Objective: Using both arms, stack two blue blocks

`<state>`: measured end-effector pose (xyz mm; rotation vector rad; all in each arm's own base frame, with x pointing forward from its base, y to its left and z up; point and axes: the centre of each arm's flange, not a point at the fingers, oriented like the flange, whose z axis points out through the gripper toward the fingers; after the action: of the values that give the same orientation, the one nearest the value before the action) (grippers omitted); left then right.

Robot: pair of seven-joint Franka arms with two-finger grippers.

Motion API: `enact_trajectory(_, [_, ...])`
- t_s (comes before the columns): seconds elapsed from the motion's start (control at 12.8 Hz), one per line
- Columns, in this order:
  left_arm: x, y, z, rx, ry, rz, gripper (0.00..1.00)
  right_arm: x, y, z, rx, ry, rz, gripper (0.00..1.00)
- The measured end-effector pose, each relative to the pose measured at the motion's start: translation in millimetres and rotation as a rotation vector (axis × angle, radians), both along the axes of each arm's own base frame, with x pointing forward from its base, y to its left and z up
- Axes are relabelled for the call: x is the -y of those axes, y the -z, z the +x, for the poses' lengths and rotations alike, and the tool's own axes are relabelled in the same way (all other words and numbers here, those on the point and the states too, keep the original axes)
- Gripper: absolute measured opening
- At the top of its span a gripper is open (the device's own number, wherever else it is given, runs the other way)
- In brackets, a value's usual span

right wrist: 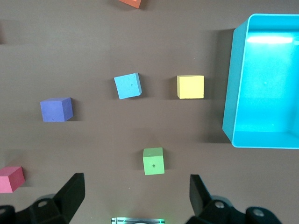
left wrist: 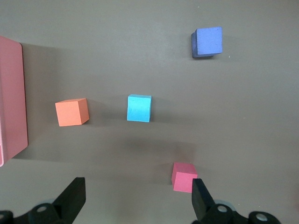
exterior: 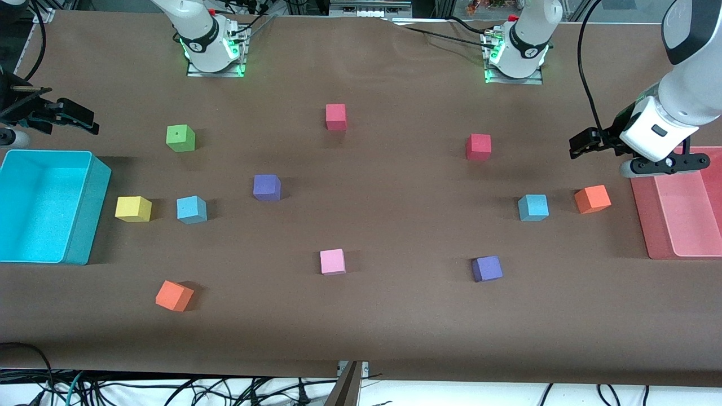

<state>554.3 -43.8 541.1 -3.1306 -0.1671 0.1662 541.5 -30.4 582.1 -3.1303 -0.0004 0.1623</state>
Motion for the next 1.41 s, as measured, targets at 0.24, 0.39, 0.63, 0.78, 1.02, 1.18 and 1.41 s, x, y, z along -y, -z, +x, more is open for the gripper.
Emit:
enact_trajectory(0.24, [0.1,-0.8,-1.4,0.002,0.000,0.001,1.00,0.0,-0.1,0.1,0.001,0.000,0.000,0.99])
enact_trajectory(0.39, [0.1,-1.3,-1.9,0.003,0.000,0.001,1.00,0.1,-0.1,0.2,0.001,0.000,-0.001,0.99])
enact_trajectory(0.63, [0.1,-1.4,-2.8,0.003,0.000,0.001,1.00,-0.7,-0.2,0.2,0.002,-0.002,-0.001,0.99])
enact_trajectory(0.78, [0.1,-1.0,-3.2,0.002,0.000,0.001,1.00,-3.1,-2.0,0.6,0.005,-0.006,-0.001,0.99])
enact_trajectory(1.02, [0.1,0.2,-3.6,-0.001,0.000,0.002,1.00,-5.5,-2.9,0.8,0.007,-0.011,-0.001,0.99])
enact_trajectory(1.18, [0.3,1.8,-4.0,-0.004,0.000,0.002,1.00,-5.5,-3.0,0.9,0.007,-0.011,-0.001,0.99])
enact_trajectory(1.41, [0.5,4.8,-4.9,-0.010,0.001,0.002,1.00,-5.5,-3.7,1.0,0.009,-0.011,-0.001,0.99])
